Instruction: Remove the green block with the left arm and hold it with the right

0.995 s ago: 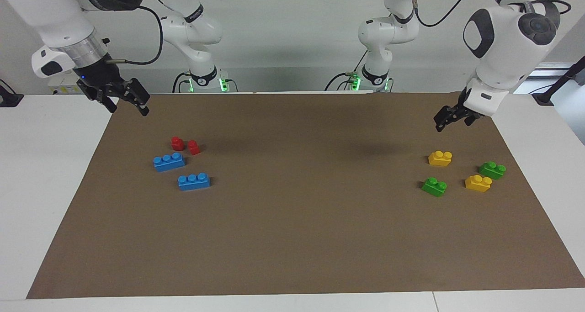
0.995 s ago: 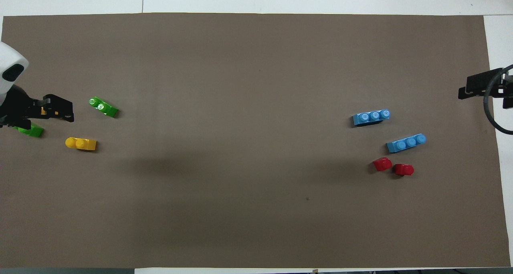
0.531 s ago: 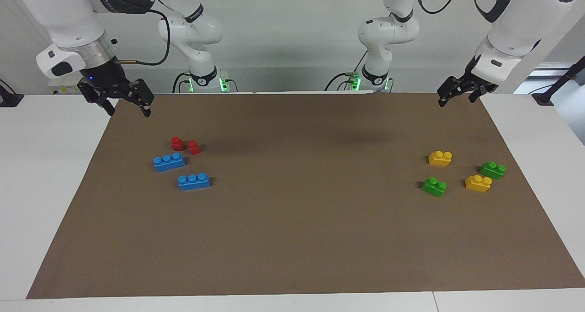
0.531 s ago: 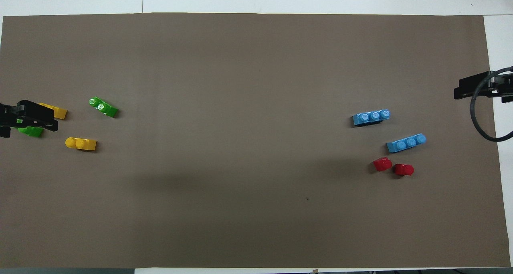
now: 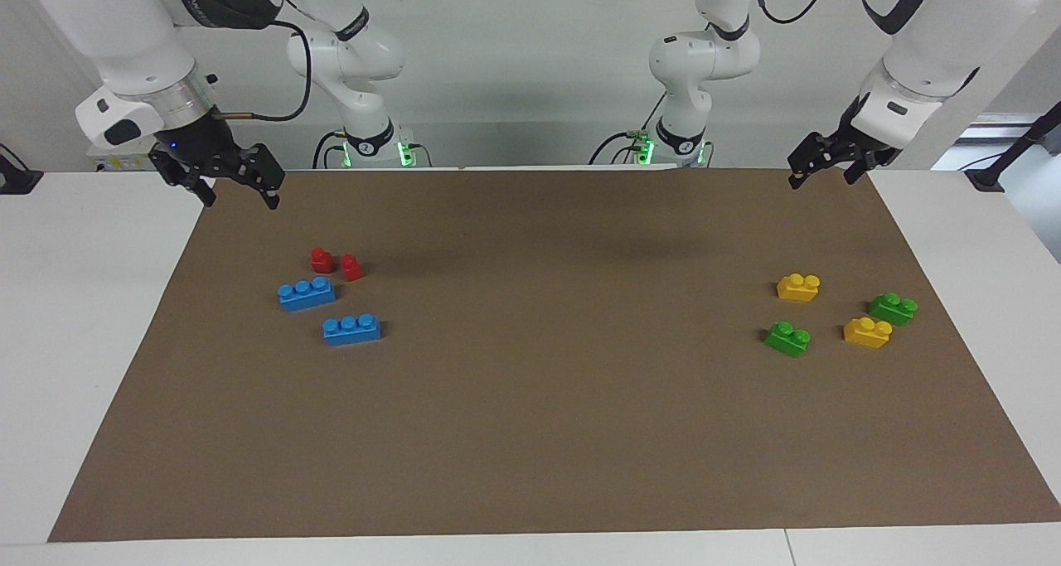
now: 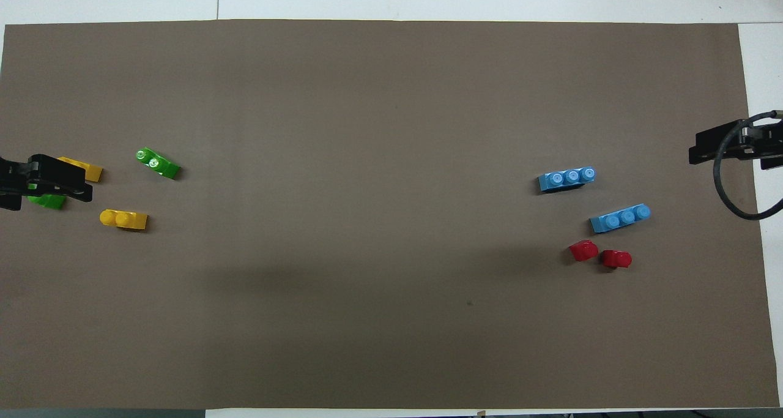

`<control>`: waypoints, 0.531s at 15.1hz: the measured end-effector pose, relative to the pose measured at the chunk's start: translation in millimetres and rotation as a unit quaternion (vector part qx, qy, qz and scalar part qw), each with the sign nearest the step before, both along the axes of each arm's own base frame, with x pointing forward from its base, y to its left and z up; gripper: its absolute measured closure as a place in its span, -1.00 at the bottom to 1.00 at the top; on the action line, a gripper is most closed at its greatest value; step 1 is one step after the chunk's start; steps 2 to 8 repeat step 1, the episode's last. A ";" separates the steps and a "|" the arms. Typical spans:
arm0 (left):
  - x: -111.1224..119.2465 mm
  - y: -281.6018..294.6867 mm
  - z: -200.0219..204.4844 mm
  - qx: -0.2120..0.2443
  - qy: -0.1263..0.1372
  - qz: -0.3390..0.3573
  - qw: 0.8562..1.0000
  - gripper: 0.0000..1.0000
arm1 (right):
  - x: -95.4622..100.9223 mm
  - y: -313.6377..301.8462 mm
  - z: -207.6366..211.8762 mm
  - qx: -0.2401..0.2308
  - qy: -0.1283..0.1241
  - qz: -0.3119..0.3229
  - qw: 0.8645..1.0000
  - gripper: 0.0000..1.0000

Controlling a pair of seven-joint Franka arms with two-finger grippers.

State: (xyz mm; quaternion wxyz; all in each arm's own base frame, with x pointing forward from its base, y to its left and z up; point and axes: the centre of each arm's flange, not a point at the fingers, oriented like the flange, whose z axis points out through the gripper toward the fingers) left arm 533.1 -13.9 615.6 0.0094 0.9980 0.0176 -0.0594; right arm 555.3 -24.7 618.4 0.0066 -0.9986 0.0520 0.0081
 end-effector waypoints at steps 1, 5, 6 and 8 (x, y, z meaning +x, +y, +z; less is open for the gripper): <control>0.0 0.0 0.0 0.000 0.000 0.000 1.000 -1.00 | 0.0 0.1 -0.2 0.000 0.000 0.000 1.000 -1.00; 0.0 0.0 0.0 0.000 0.000 0.000 1.000 -1.00 | 0.0 0.1 -0.2 0.000 0.000 0.000 1.000 -1.00; 0.0 0.0 0.0 0.000 0.000 0.000 1.000 -1.00 | 0.0 0.1 -0.2 0.000 0.000 0.000 1.000 -1.00; 0.0 0.0 0.0 0.000 0.000 0.000 1.000 -1.00 | 0.0 0.1 -0.2 0.000 0.000 0.000 1.000 -1.00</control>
